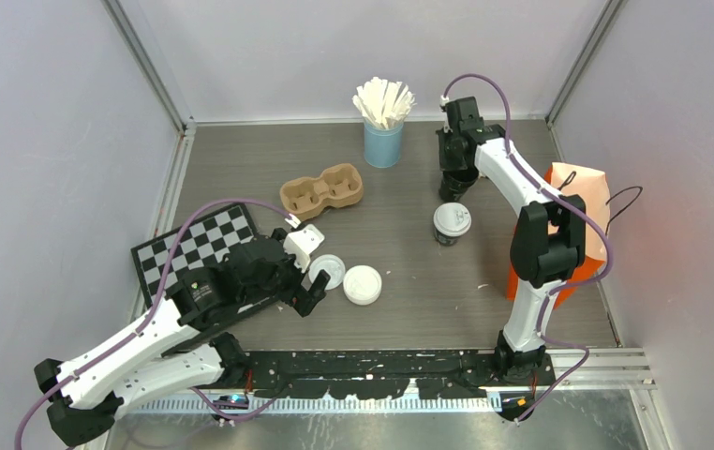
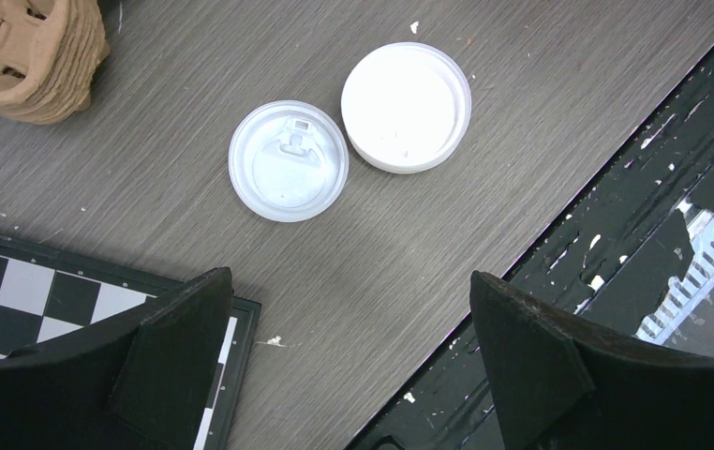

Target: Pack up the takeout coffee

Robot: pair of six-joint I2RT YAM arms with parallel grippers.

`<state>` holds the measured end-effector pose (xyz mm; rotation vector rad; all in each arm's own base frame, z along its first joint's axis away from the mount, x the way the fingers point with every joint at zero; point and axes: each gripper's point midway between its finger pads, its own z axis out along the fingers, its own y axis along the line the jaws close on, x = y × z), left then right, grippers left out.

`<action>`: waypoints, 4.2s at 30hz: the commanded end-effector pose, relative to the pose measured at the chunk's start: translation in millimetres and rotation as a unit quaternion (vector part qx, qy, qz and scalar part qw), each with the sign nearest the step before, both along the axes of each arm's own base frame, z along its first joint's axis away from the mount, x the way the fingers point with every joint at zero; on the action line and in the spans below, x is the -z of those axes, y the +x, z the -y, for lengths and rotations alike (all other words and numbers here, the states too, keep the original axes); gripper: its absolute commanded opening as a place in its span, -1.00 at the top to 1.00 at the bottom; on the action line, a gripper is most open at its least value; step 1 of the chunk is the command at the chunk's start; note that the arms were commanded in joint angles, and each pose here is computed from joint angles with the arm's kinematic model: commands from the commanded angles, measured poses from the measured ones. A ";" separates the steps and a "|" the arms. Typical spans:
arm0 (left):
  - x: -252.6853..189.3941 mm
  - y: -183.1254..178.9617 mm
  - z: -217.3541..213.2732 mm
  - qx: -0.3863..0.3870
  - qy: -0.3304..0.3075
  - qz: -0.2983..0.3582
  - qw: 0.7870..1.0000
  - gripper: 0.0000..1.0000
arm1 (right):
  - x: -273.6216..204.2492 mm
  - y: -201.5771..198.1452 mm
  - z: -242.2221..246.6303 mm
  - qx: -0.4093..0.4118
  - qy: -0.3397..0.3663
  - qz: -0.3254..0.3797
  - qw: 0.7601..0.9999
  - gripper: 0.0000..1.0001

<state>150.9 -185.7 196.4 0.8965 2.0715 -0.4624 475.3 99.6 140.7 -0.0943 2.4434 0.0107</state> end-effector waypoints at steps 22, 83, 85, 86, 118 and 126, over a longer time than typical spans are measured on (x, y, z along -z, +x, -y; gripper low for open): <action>-4.9 2.7 -0.1 -0.002 -0.005 0.011 1.000 -0.99 | -39.1 3.9 -10.3 -0.021 -0.085 0.040 0.995 1.00; -8.6 2.0 -2.1 -0.004 -0.013 0.017 1.000 -0.99 | 34.5 -1.6 30.3 0.088 0.147 -0.103 0.980 0.10; -8.8 2.0 -2.9 -0.006 -0.014 0.019 1.000 -0.99 | 32.5 -0.9 29.6 0.083 0.149 -0.098 0.981 0.27; -9.3 2.1 -3.1 -0.006 -0.014 0.019 1.000 -0.99 | 30.4 -0.6 29.0 0.079 0.150 -0.094 0.981 0.35; -9.6 1.1 -3.2 -0.004 -0.016 0.019 1.000 -0.99 | -10.8 1.5 -38.2 -0.062 -0.059 0.083 0.993 0.86; -10.8 1.5 -4.7 -0.008 -0.018 0.022 1.000 -0.99 | -15.1 -4.4 -41.8 -0.075 -0.044 0.125 0.988 0.87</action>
